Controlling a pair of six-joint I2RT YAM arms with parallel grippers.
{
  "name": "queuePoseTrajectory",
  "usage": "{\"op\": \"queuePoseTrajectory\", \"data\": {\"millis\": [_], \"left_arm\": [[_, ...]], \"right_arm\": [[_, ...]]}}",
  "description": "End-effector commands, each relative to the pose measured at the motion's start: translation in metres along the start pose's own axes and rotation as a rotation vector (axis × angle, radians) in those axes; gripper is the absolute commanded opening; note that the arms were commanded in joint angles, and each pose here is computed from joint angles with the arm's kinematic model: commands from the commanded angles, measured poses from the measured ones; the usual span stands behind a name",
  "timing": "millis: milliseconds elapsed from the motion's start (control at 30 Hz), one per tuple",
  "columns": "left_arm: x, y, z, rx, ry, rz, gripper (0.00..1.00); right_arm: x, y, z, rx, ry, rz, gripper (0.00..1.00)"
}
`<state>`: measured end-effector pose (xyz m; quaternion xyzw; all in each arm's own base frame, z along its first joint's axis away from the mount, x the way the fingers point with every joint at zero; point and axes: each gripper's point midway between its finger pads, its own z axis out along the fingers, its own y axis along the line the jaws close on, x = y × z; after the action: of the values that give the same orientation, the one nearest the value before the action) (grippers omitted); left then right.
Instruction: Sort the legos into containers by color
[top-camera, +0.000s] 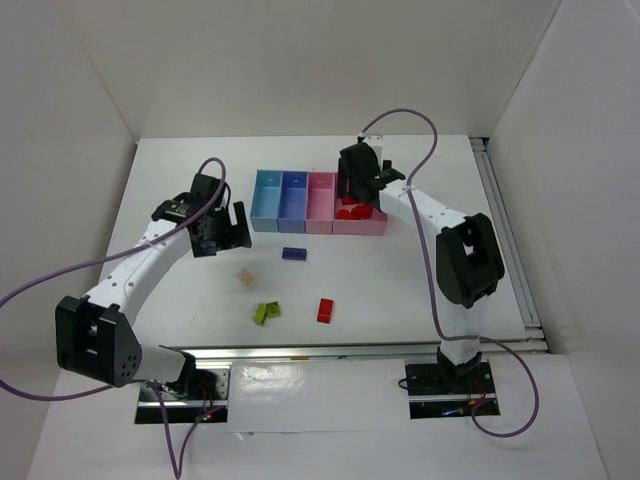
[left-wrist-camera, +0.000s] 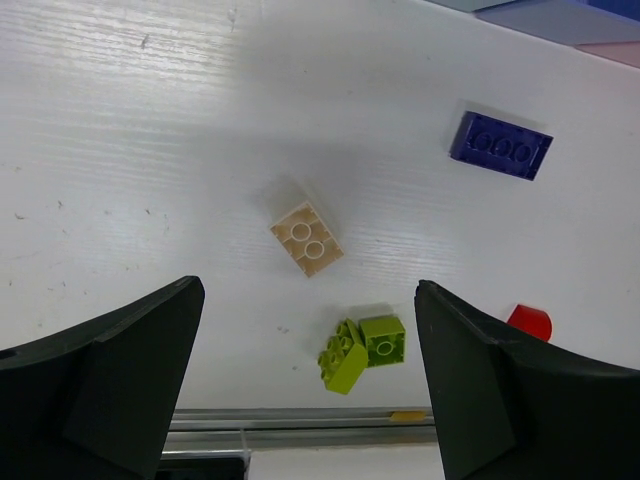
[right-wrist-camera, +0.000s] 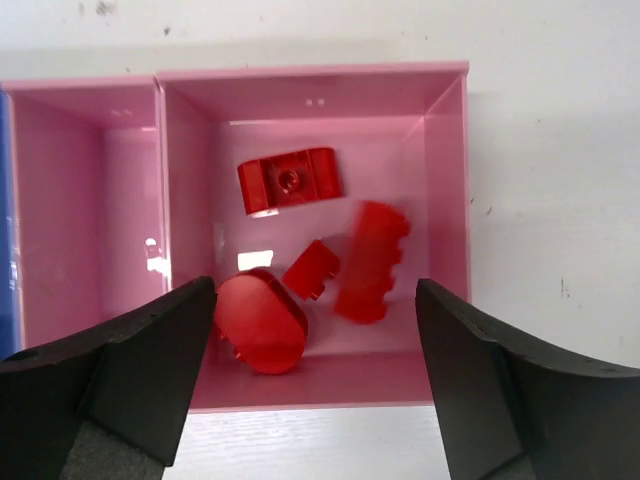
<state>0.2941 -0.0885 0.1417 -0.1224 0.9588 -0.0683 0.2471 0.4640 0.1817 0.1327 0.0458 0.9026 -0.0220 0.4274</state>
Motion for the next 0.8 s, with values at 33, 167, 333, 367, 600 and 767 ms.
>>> {"op": "queuePoseTrajectory", "data": {"millis": [33,167,333,367,600,767], "left_arm": [[-0.001,0.011,0.009,-0.043,-0.004,0.022,0.97],[0.008,0.014,0.015,-0.033,0.015,-0.019,0.97],[0.011,0.006,0.012,0.016,0.02,-0.03,0.97],[0.01,0.004,0.012,0.03,0.017,-0.021,0.97],[0.013,0.003,0.005,0.043,0.012,-0.03,0.97],[0.015,0.003,0.004,0.053,0.016,-0.029,0.96]], "right_arm": [[-0.054,0.01,-0.036,-0.037,-0.125,0.029,0.9],[-0.018,0.019,-0.085,-0.111,-0.08,0.026,0.83],[0.115,0.04,-0.132,-0.181,0.159,0.009,0.84],[0.137,0.052,-0.148,-0.211,0.19,-0.017,0.84],[0.241,0.08,-0.187,-0.266,0.377,-0.084,0.89],[0.252,0.088,-0.182,-0.25,0.403,-0.112,0.9]]}}
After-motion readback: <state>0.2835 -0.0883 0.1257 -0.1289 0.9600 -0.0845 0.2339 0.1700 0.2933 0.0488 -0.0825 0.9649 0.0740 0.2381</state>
